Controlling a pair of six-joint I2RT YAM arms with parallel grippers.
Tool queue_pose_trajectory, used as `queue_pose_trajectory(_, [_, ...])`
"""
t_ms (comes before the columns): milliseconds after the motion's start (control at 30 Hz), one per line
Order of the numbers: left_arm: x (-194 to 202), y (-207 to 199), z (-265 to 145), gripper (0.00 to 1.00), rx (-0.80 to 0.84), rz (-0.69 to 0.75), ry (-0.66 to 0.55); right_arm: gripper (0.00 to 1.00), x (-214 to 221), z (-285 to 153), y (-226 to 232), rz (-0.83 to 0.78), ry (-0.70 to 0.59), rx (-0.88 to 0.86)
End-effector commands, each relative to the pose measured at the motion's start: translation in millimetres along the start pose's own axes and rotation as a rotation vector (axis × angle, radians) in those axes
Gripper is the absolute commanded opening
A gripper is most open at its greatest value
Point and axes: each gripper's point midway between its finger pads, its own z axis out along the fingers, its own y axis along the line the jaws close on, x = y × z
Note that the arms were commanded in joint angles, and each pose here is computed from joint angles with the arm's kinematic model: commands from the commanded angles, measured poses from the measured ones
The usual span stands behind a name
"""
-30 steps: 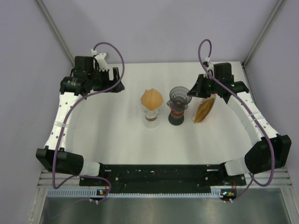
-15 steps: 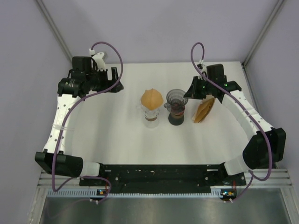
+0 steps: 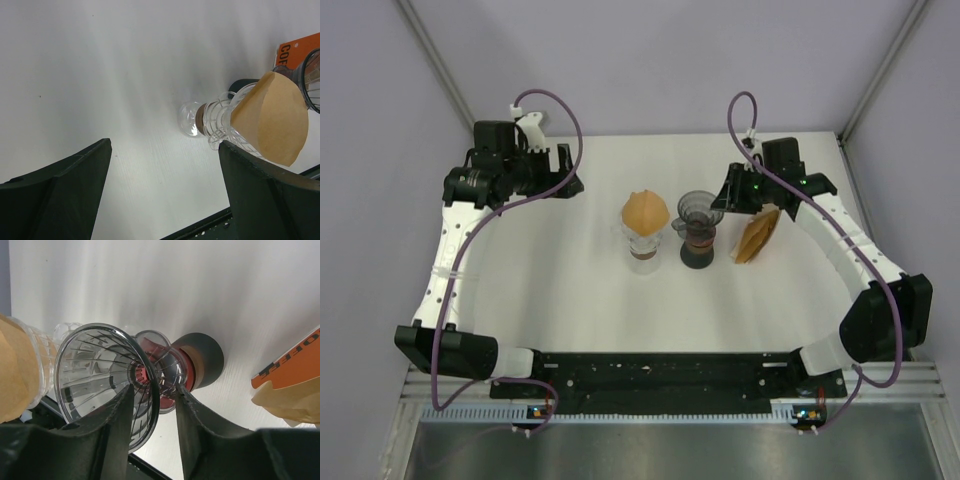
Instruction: Place the coffee filter in the dripper
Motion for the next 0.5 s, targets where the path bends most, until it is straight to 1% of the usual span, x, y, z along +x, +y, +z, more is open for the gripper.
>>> queue_pose_trajectory(0, [-15.3, -7.0, -15.3, 0.94, 0.018, 0.026, -0.070, 0.41, -26.8, -22.0, 15.9, -0.066, -0.084, -0.010])
queue_pose_trajectory(133, [-14.8, -6.7, -15.0, 0.94, 0.018, 0.027, -0.069, 0.49, -43.4, -47.4, 11.0, -0.100, -0.139, 0.082])
queue_pose_trajectory(200, [-14.1, -7.2, -15.3, 0.94, 0.021, 0.029, -0.067, 0.60, -55.6, -66.7, -2.6, -0.068, -0.210, 0.190])
queue_pose_trajectory(267, [-14.4, -7.8, -16.5, 0.94, 0.024, 0.030, -0.070, 0.63, -64.7, -87.8, -24.4, -0.022, -0.293, 0.301])
queue_pose_trajectory(300, [-14.5, -8.3, -17.1, 0.94, 0.026, 0.032, -0.071, 0.63, -67.3, -97.3, -38.8, 0.008, -0.332, 0.363])
queue_pose_trajectory(367, [-14.5, -9.3, -17.6, 0.94, 0.030, 0.033, -0.072, 0.63, -66.1, -112.3, -59.1, 0.066, -0.388, 0.413])
queue_pose_trajectory(400, [-14.8, -9.8, -17.6, 0.94, 0.034, 0.034, -0.073, 0.61, -60.9, -111.7, -68.0, 0.082, -0.393, 0.432])
queue_pose_trajectory(467, [-14.4, -10.4, -17.7, 0.94, 0.037, 0.032, -0.071, 0.52, -44.1, -106.1, -84.5, 0.109, -0.373, 0.485])
